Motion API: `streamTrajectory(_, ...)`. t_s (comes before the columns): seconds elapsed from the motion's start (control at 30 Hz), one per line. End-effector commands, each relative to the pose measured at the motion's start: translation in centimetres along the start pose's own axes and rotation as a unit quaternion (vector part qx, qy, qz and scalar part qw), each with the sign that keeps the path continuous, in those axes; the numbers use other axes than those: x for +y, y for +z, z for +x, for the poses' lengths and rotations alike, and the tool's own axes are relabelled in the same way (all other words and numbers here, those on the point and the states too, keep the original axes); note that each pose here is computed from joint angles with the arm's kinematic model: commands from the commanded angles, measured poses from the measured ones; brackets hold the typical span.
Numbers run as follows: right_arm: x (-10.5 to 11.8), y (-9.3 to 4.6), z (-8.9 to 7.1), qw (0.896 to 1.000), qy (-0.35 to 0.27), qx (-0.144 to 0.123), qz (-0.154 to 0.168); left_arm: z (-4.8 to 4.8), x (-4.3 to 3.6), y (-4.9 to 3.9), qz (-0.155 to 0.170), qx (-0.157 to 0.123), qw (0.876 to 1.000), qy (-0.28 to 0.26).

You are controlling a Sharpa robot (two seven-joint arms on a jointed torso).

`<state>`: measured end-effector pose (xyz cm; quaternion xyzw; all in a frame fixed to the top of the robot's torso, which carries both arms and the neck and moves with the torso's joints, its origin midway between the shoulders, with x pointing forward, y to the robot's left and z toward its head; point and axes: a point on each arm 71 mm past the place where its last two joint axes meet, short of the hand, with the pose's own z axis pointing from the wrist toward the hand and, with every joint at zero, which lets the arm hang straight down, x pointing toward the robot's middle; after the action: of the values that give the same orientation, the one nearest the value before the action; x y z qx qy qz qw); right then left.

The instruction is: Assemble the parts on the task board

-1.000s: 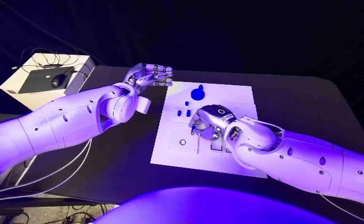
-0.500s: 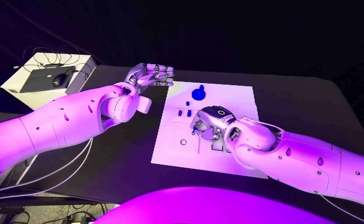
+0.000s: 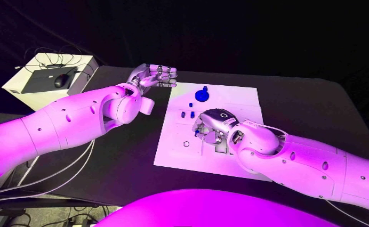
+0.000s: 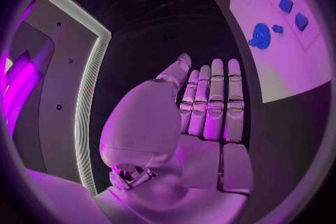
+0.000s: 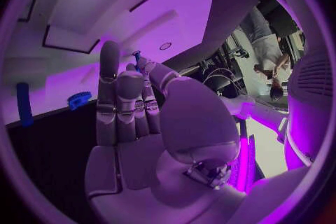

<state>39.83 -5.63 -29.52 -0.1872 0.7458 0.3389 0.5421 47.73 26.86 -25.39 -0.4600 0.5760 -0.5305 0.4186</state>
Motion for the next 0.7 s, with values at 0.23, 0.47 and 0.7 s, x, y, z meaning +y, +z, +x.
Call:
streamTrajectory(0.23,-0.17,-0.08,0.14,1.0,-0.007,0.008,0.002,0.15,-0.11,0.04,0.006,0.004,1.0,-0.003)
streamTrajectory(0.47,-0.32,-0.07,0.23,1.0,-0.009,0.012,0.004,0.12,-0.1,0.05,0.006,0.004,1.0,-0.003)
streamTrajectory(0.7,-0.49,0.03,0.29,1.0,-0.015,0.014,0.01,0.11,-0.1,0.04,0.005,0.004,1.0,-0.003)
